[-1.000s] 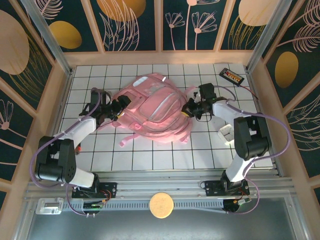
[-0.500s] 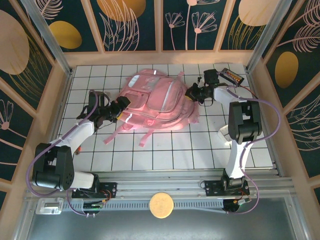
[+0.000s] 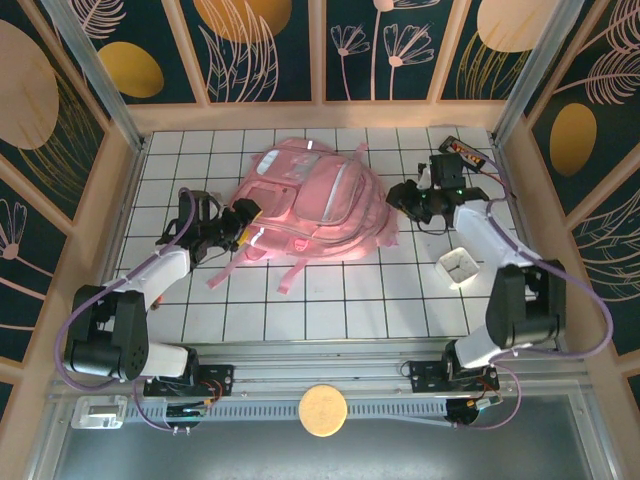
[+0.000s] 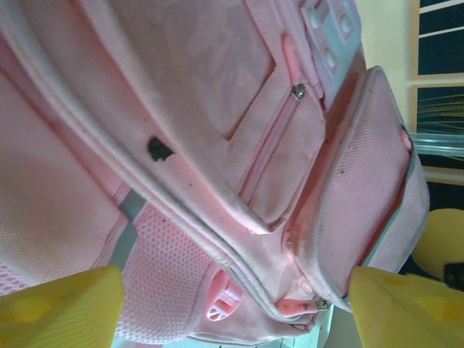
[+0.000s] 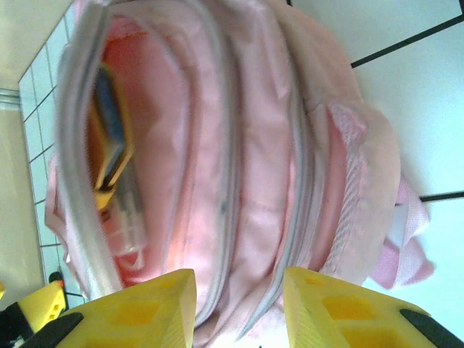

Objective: Pack the student bag

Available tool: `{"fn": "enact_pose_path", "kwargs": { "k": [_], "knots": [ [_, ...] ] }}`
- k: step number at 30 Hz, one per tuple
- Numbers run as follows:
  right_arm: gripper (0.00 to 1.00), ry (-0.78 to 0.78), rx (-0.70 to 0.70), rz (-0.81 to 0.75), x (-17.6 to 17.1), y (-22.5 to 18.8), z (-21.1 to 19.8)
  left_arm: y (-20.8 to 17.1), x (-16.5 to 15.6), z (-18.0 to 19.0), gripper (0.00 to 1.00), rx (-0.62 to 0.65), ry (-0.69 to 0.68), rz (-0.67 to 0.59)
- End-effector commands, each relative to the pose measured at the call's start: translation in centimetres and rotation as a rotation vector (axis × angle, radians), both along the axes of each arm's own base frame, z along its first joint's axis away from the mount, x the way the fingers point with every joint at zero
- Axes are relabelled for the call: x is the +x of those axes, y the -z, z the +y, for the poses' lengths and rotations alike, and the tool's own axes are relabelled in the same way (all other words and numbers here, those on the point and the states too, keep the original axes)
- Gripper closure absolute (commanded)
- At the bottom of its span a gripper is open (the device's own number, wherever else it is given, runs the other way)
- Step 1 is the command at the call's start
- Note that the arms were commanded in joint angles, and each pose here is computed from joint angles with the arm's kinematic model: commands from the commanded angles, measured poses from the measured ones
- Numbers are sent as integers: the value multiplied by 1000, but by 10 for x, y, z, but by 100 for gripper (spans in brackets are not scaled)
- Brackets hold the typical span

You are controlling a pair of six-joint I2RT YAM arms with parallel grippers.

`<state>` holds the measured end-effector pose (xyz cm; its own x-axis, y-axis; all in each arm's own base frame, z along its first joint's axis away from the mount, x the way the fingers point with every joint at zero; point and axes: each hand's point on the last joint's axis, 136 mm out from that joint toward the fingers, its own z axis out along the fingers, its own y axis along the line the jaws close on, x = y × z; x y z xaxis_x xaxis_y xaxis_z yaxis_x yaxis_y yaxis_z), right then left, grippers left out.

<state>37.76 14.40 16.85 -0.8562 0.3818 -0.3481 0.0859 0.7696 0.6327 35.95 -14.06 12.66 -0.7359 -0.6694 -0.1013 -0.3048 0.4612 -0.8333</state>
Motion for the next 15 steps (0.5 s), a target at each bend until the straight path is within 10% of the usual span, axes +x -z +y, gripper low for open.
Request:
{"fn": "enact_pose_path", "kwargs": {
  "k": [1, 15],
  "knots": [
    [64, -66, -30, 12, -28, 0, 26, -13, -1, -2, 21, -62, -13, -31],
    [67, -231, -110, -59, -68, 3, 127, -7, 6, -49, 23, -164, 40, -15]
  ]
}}
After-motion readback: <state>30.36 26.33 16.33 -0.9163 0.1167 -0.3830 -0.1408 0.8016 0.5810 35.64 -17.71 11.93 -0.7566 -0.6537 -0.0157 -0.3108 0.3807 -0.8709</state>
